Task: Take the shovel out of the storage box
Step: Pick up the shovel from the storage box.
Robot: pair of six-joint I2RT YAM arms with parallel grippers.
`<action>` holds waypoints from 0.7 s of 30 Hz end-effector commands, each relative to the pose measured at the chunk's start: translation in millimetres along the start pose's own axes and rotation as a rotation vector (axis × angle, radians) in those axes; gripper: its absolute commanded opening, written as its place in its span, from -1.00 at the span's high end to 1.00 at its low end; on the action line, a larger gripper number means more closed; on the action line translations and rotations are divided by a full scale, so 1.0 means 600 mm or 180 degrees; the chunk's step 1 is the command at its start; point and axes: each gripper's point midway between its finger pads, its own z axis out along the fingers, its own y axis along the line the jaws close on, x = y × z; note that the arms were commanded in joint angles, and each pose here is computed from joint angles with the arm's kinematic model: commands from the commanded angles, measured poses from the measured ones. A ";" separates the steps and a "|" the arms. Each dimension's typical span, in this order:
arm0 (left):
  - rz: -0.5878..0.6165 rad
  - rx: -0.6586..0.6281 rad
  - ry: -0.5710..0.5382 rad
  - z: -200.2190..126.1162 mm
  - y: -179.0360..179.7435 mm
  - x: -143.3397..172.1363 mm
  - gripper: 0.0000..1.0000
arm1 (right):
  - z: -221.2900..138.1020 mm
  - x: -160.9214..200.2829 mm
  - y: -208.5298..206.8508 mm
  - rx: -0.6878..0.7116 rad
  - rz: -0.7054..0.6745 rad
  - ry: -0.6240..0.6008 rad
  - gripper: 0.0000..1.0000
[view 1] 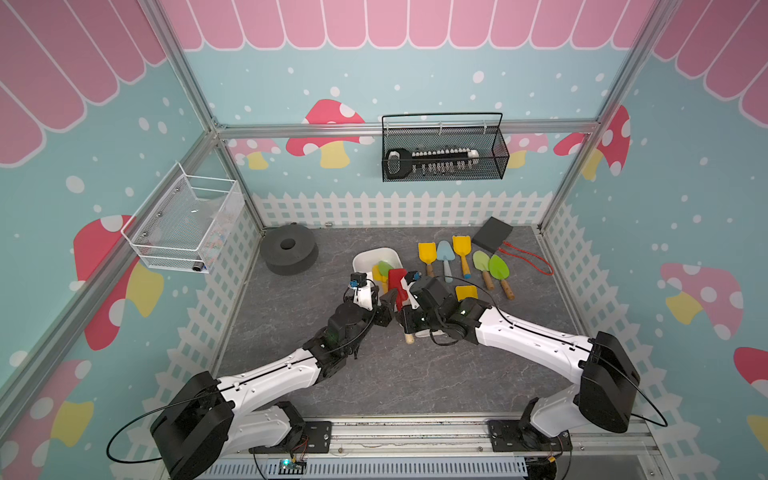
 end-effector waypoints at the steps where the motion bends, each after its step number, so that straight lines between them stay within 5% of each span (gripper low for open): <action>1: 0.0033 -0.0049 -0.0020 0.001 -0.001 -0.011 -0.23 | -0.010 0.013 -0.036 0.0170 -0.0053 0.0059 0.91; 21: 0.0327 0.0116 0.0497 0.041 -0.025 0.037 -0.20 | -0.062 0.102 -0.244 0.0859 0.0085 0.0661 0.84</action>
